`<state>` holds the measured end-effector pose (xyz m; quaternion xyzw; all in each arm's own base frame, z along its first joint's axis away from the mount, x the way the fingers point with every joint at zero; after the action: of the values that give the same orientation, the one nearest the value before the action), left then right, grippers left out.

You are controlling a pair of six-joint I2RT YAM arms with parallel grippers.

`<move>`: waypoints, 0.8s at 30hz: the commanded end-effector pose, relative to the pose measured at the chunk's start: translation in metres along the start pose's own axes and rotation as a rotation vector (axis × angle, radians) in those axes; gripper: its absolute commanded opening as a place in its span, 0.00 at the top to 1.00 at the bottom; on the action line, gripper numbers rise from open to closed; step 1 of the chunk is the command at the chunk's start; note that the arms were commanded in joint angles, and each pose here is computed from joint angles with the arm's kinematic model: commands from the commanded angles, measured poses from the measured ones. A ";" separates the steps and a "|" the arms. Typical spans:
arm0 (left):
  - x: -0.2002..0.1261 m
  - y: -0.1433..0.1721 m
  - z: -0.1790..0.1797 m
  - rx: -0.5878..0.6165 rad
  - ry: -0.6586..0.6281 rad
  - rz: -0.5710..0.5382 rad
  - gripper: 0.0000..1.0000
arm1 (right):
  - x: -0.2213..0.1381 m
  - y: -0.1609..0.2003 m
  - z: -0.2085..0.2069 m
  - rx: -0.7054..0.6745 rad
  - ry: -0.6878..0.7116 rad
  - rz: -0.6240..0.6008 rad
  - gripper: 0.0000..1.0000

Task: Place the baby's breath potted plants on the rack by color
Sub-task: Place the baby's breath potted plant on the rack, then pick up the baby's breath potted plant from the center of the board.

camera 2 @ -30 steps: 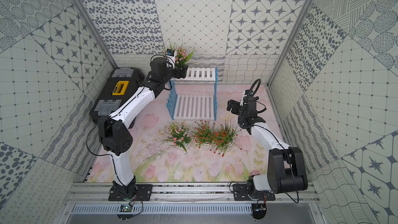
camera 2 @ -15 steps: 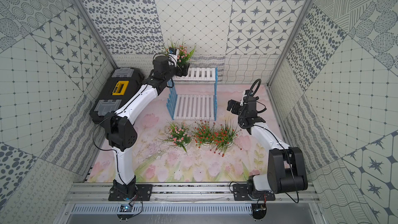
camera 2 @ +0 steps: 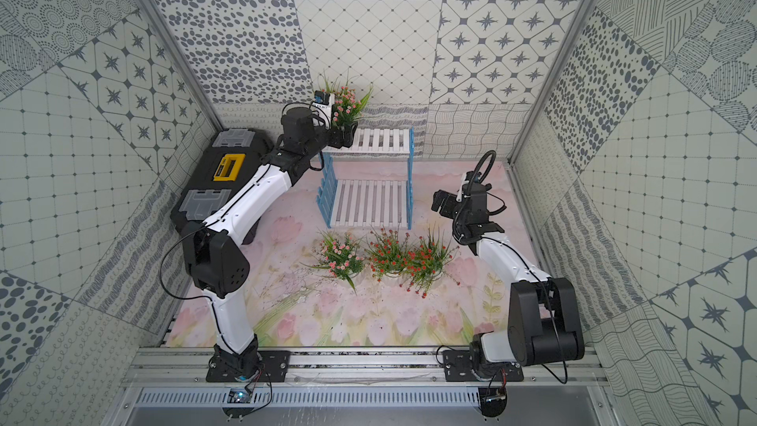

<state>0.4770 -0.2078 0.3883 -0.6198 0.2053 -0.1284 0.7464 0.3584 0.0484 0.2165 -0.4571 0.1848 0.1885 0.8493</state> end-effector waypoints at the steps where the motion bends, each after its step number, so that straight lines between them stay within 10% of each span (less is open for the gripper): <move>1: -0.012 0.001 0.001 -0.034 0.008 -0.012 0.01 | 0.000 -0.009 0.007 -0.006 -0.026 -0.033 0.02; 24: -0.204 0.086 -0.048 -0.111 0.143 0.257 0.01 | -0.019 -0.028 0.023 -0.003 -0.069 -0.075 0.02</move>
<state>0.3144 -0.1437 0.3612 -0.6230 0.2602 -0.0899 0.7322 0.3598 0.0493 0.2288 -0.4567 0.1752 0.1878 0.8517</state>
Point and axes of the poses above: each gripper's point midway between its finger pads, its own x axis out along the fingers, its own z axis along the line the jaws close on, y = z × x, the point moved 8 cm from there along -x, back along the fingers, and after that the axes turned 11 degrees about x, right-handed, at the moved point
